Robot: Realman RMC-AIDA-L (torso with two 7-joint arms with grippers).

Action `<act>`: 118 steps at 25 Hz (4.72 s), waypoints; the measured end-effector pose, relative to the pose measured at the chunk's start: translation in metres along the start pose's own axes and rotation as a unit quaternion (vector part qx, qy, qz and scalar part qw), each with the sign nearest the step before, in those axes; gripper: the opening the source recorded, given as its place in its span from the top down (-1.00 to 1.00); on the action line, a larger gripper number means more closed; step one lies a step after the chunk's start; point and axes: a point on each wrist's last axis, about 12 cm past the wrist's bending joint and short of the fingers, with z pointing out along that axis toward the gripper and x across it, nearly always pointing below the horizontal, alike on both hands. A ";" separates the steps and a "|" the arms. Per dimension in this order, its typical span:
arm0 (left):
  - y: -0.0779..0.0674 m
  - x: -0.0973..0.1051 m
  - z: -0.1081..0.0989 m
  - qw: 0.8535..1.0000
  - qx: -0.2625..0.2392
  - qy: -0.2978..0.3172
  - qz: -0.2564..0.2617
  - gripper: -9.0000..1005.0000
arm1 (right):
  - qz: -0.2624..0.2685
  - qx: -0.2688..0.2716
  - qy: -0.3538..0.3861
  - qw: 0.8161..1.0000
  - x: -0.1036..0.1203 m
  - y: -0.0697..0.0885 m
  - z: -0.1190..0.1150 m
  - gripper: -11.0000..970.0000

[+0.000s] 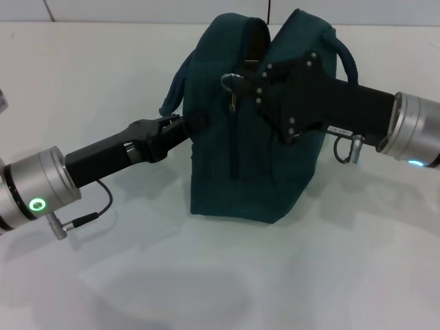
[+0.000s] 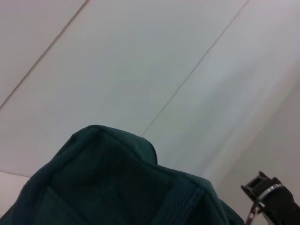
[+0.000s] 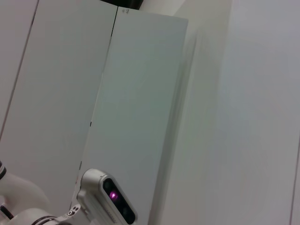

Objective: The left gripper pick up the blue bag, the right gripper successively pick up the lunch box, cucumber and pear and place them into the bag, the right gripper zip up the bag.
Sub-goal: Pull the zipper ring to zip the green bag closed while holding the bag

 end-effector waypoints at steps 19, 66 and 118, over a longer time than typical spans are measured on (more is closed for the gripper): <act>-0.001 0.004 -0.001 1.000 0.002 -0.003 0.008 0.81 | -0.003 0.019 0.014 1.000 0.001 -0.009 0.001 0.96; -0.008 0.029 -0.024 1.000 -0.005 0.007 -0.005 -0.03 | 0.018 -0.003 0.021 1.000 0.010 0.008 -0.001 0.96; -0.003 0.030 -0.003 0.997 0.005 0.058 0.045 0.85 | 0.079 0.047 0.010 0.996 0.000 -0.018 -0.005 0.96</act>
